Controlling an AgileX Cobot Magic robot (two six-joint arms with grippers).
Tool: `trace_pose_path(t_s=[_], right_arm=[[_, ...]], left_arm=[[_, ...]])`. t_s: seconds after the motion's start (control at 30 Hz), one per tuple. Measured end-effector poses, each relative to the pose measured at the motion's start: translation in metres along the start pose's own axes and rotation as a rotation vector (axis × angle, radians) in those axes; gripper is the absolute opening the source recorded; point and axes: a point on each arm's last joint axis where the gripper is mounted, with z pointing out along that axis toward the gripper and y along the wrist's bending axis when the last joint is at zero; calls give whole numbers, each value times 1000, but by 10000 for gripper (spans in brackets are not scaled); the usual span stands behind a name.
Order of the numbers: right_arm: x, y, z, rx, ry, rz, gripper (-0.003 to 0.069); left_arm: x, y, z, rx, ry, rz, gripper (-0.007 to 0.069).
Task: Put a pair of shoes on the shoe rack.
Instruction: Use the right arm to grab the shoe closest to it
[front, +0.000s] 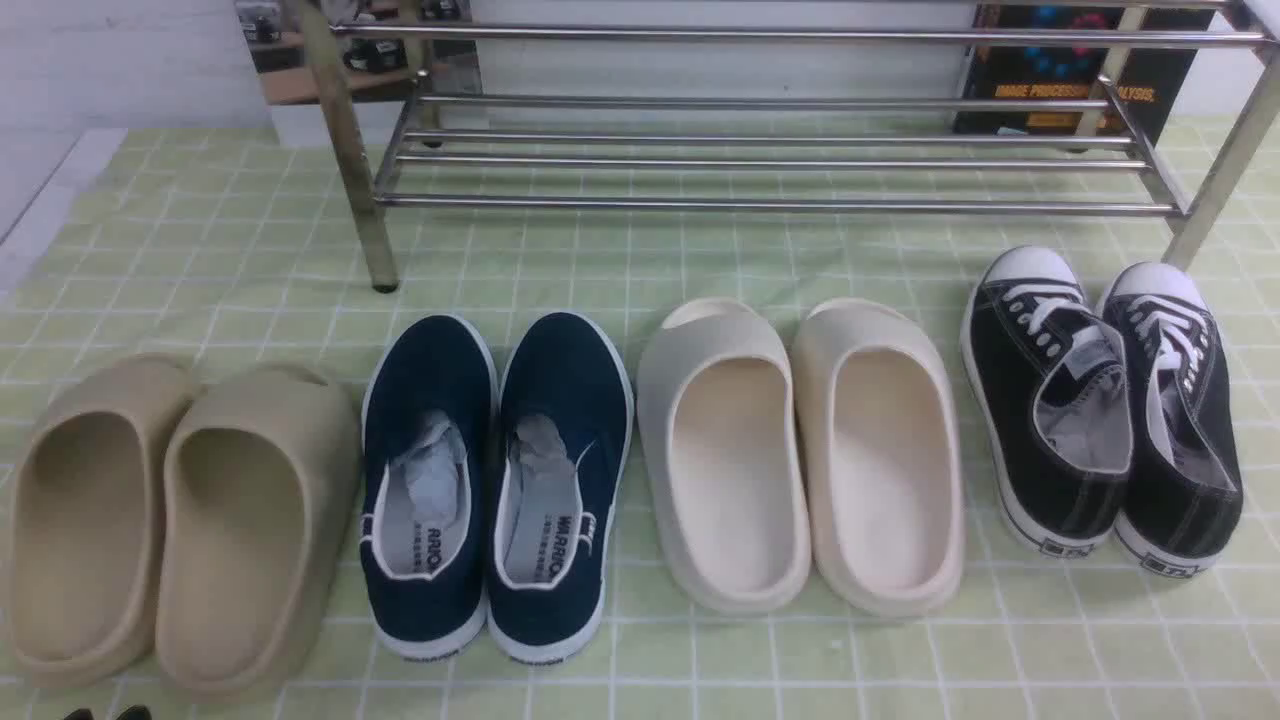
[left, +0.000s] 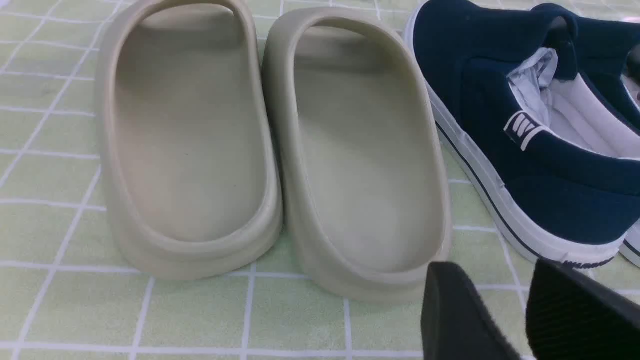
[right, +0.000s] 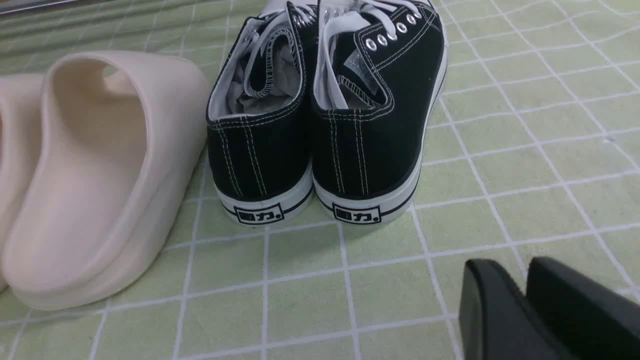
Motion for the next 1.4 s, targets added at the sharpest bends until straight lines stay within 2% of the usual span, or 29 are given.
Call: trace_pose_path(t_s=[0.77, 0.93, 1.0, 1.2, 1.4], right_arm=[[-2, 0, 0, -3, -30, 0, 167], [-12, 1, 0, -19, -163, 0, 174], [-24, 3, -3, -37, -301, 3, 181], [-41, 5, -10, -65, -497, 27, 188], [-52, 6, -17, -94, -637, 66, 195]], left_arm=[[0, 0, 0, 0, 0, 0, 239], [0, 0, 0, 0, 0, 0, 239], [0, 0, 0, 0, 0, 0, 239], [0, 0, 0, 0, 0, 0, 239], [0, 0, 0, 0, 0, 0, 239]])
